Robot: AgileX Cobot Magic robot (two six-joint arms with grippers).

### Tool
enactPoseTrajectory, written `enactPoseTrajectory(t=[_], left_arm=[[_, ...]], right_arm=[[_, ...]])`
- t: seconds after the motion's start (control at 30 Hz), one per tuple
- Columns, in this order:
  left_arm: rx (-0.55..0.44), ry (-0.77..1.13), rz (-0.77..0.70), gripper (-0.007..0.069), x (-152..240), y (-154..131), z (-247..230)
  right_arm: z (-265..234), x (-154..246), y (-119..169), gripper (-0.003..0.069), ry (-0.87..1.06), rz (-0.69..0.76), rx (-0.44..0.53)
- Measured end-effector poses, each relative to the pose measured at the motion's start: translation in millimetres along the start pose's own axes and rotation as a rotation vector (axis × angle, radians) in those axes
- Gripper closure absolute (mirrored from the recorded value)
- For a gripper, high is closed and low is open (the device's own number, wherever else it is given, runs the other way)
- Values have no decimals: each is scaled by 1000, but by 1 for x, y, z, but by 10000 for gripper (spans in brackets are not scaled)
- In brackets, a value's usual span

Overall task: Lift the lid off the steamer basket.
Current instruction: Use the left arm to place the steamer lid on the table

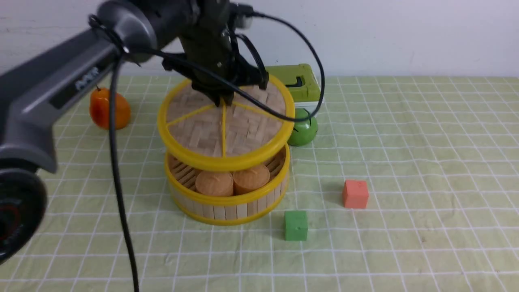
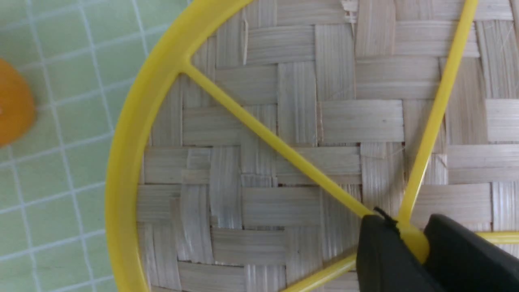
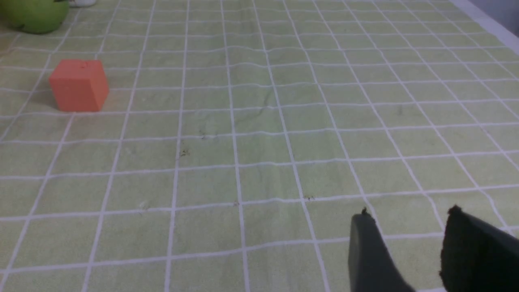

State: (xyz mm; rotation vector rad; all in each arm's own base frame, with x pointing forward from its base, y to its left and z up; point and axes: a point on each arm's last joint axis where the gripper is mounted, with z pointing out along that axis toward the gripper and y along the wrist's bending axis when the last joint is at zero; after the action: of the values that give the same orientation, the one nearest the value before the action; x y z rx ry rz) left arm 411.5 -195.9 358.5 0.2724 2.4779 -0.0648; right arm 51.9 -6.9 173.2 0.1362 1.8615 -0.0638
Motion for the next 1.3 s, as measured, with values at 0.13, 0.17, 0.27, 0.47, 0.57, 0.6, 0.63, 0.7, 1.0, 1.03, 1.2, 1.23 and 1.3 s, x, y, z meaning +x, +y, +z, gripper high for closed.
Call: enactPoseTrajectory(t=[0.13,0.17,0.27,0.47,0.57,0.6,0.63,0.7,1.0,1.03,1.2,1.23,1.3], left_arm=[[-12,-123,-13,513,-8,12,-57],[-11,-128,-14,513,-8,12,-60],[-72,-179,-7,513,-8,25,-95],[-207,-153,-85,513,7,74,-107],[-258,-87,-186,513,25,105,-85],[-265,-80,-208,513,28,112,-82],[-286,-30,-250,513,42,128,-66],[-303,12,-316,513,63,151,-42],[-287,19,-560,513,129,189,48],[-285,22,-568,513,131,189,52],[-274,25,-574,468,134,187,64],[-274,24,-575,441,134,187,63],[-276,19,-576,394,133,187,59]], right_arm=[[0,0,0,417,0,0,0],[0,0,0,417,0,0,0],[0,0,0,417,0,0,0],[0,0,0,417,0,0,0],[0,0,0,417,0,0,0],[0,0,0,417,0,0,0],[0,0,0,417,0,0,0],[0,0,0,417,0,0,0],[0,0,0,417,0,0,0],[0,0,0,417,0,0,0],[0,0,0,417,0,0,0],[0,0,0,417,0,0,0],[0,0,0,417,0,0,0]])
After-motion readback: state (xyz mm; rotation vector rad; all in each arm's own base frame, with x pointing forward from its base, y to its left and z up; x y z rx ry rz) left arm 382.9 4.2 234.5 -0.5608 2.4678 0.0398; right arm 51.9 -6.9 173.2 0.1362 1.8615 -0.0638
